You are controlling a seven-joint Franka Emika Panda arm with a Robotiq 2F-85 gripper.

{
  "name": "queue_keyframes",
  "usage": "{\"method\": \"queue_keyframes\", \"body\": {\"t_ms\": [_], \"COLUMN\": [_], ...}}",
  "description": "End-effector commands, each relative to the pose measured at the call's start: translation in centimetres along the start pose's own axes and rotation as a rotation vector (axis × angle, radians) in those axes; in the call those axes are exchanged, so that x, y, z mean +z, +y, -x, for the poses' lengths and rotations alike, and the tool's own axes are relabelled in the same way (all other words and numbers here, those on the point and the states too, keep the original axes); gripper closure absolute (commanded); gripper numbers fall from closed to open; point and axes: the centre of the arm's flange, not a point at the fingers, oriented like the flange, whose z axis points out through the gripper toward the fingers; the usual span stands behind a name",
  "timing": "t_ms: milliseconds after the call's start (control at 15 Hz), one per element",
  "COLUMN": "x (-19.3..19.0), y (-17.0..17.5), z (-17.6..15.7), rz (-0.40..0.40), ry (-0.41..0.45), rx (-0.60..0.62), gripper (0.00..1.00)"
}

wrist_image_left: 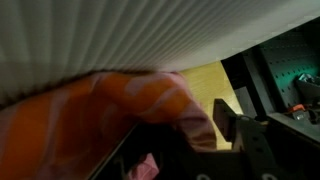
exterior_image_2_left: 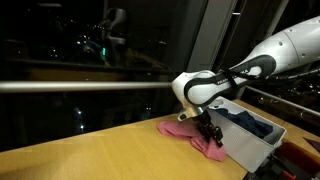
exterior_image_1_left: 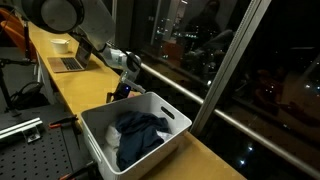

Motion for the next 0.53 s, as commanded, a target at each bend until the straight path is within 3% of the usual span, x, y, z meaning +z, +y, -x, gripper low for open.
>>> {"method": "queue_keyframes", "body": {"t_ms": [0,200,467], "x": [-2.1,-7.8,-15.3], "y": [-1.7,-5.5,-11.5], "z": [0.7,0.7,2.9], "rz": [0.046,0.179,0.340], "ry": [0.021,0.064,0.149], "rx": [0.022,0.103,0.232], "gripper": [0.80,1.00,0.99]}}
